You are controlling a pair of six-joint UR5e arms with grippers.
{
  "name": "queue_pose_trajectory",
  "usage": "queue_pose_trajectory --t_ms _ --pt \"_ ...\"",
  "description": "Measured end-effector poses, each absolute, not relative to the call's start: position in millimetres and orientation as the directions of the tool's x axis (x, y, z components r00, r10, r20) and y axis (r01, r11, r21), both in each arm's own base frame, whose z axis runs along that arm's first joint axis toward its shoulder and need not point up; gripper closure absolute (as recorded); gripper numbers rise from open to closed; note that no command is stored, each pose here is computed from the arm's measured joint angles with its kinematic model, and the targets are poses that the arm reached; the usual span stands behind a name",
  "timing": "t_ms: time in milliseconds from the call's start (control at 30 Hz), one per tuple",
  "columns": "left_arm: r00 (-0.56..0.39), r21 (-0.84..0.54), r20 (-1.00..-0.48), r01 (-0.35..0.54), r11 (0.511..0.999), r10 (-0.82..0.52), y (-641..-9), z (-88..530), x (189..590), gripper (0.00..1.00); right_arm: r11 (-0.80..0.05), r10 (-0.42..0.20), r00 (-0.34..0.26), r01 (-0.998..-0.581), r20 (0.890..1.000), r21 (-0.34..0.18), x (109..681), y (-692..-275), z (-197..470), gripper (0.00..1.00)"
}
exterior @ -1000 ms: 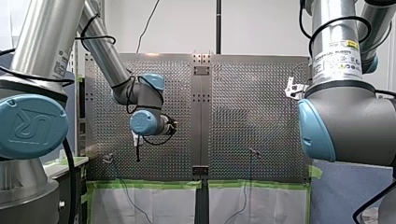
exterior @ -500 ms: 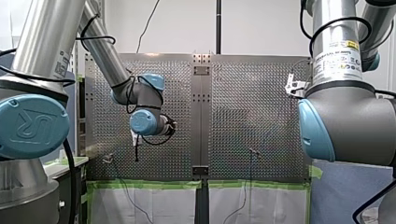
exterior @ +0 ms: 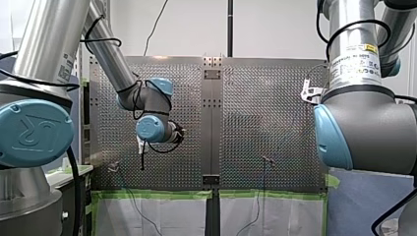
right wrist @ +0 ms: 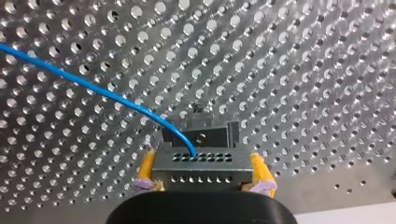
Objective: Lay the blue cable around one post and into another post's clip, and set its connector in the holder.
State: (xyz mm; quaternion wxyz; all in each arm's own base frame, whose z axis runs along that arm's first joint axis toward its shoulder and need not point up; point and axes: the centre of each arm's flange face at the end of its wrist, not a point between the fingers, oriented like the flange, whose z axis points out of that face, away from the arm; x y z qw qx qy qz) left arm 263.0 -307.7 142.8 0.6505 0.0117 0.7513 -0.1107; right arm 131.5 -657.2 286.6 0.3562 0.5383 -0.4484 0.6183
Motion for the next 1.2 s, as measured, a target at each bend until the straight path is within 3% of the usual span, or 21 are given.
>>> queue_pose_trajectory --t_ms 467,1200 --pt "-0.154 -0.151 -0.980 0.159 0.976 -0.126 -307.0 142.8 263.6 0.00 -0.369 -0.040 -0.161 -0.915 0.986 -0.164 133.3 -662.2 290.3 0.53" --pt "-0.154 -0.151 -0.980 0.158 0.976 -0.127 -304.2 142.7 268.6 0.00 -0.376 -0.034 -0.089 -0.922 0.995 -0.095 131.3 -667.6 281.1 0.53"
